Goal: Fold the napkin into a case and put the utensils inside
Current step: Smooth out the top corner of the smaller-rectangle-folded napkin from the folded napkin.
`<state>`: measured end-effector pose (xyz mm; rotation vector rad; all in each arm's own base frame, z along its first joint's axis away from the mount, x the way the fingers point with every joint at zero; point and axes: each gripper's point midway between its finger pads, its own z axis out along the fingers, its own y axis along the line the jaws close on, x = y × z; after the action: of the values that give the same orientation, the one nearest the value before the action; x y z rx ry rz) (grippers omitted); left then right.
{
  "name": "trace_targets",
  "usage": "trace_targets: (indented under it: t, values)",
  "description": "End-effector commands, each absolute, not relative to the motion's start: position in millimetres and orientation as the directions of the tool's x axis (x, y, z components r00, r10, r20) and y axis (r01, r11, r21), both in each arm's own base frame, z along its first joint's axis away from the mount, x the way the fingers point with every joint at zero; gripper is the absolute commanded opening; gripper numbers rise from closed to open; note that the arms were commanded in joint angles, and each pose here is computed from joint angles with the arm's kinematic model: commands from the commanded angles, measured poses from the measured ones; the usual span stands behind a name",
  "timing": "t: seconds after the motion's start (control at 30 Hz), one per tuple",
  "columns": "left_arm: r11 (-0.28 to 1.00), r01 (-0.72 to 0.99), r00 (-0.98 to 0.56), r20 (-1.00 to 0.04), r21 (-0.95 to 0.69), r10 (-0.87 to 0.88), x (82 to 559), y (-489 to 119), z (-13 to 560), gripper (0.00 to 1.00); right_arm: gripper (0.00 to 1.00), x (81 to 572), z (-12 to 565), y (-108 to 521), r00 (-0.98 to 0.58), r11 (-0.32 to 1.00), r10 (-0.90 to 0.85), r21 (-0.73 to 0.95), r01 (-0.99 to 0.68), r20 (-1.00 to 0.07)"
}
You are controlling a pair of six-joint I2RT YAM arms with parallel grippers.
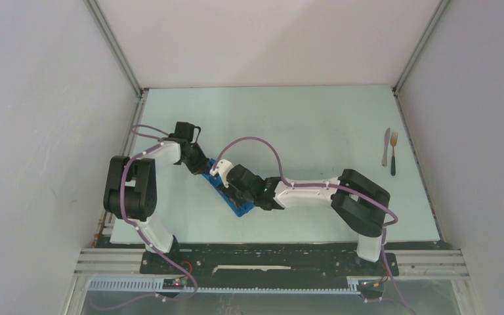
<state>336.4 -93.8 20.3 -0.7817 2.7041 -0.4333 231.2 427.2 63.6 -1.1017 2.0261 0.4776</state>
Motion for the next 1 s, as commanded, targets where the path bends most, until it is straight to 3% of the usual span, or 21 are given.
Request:
trace_targets:
  t: [0.0, 0.27, 0.7, 0.97]
  values:
    - [0.809, -0.477, -0.809, -0.188, -0.343, -0.557, 330, -90, 17, 0.03, 0.45, 239, 70, 435, -0.319, 0.575, -0.52, -0.049, -0.817, -0.792]
    - [0.81, -0.476, -0.809, -0.191, -0.343, -0.556, 330, -89, 18, 0.04, 0.49, 240, 57, 435, -0.287, 0.56, -0.557, -0.097, -0.823, -0.779]
    - [0.811, -0.471, -0.809, -0.197, -0.347, -0.554, 330, -90, 22, 0.05, 0.46, 238, 41, 439, -0.268, 0.546, -0.604, -0.146, -0.825, -0.751]
    - [0.813, -0.467, -0.81, -0.201, -0.348, -0.551, 330, -90, 25, 0.06, 0.54, 232, 42, 446, -0.259, 0.534, -0.597, -0.135, -0.834, -0.759]
